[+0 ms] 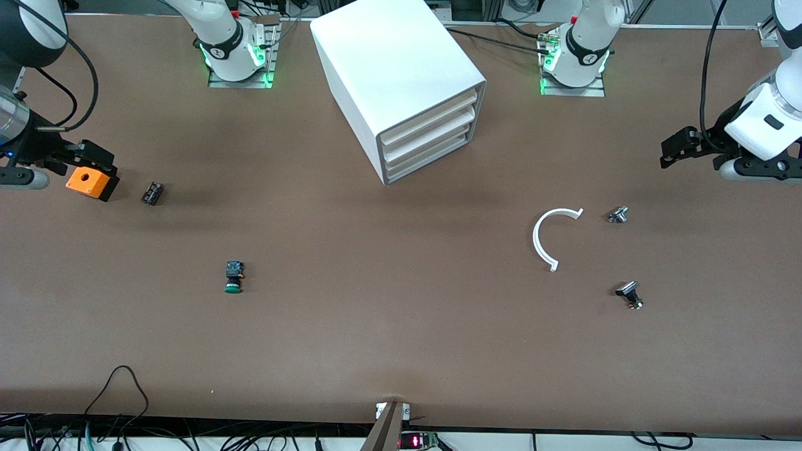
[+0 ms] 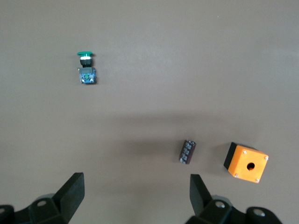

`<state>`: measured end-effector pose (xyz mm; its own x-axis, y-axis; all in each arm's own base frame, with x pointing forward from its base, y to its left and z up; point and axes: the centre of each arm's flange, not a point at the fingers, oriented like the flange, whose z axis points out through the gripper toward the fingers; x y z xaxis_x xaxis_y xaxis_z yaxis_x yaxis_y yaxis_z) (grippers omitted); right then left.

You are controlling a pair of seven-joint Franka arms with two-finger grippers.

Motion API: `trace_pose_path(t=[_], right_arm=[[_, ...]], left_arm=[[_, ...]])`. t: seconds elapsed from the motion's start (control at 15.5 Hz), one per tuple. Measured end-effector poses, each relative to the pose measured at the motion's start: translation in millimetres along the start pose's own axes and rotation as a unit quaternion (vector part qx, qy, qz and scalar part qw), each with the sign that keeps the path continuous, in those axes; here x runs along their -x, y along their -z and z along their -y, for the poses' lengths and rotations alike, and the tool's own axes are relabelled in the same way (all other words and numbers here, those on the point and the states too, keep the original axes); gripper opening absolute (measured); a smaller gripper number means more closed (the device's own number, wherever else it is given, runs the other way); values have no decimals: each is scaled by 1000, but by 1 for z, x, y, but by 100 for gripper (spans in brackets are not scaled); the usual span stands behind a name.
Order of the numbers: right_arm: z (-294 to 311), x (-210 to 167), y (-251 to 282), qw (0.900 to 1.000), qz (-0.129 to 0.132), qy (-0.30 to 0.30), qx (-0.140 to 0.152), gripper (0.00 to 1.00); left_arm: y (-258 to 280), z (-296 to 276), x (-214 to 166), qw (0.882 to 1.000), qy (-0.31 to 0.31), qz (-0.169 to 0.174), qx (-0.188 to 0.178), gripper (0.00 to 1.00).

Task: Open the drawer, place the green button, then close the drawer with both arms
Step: 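Move the left gripper toward the cabinet while the right gripper reaches the button, then hook the left gripper on the drawer while the right gripper grasps the button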

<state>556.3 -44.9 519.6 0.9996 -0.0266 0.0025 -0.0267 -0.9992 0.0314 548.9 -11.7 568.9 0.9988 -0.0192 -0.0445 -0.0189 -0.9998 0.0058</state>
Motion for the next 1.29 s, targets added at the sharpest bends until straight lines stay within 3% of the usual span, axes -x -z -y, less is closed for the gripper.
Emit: trace_pose_path(t=[0.13, 0.32, 0.58, 0.71, 0.97, 1.23, 1.29], right_arm=[[3, -10, -16, 1000, -5, -11, -13, 100], [11, -24, -43, 999, -7, -20, -30, 100], [34, -42, -84, 1000, -3, -7, -27, 100], [50, -51, -109, 1000, -3, 4, -25, 100], [74, -70, -177, 1000, -12, 16, -19, 100], [111, -81, -253, 999, -34, 7, -15, 100], [125, -81, -269, 999, -39, 5, -15, 100]], left_arm=[[-13, -4, -8, 1000, -5, 13, 1, 100], [-62, -11, -30, 997, -14, 72, 8, 100], [-115, -51, -48, 990, -43, 129, 37, 100], [-143, -87, -50, 983, -60, 158, 72, 100], [-238, -146, -62, 952, -33, 223, 207, 100], [-320, -192, -51, 919, -8, 274, 283, 100], [-331, -202, -45, 908, -3, 286, 306, 94]])
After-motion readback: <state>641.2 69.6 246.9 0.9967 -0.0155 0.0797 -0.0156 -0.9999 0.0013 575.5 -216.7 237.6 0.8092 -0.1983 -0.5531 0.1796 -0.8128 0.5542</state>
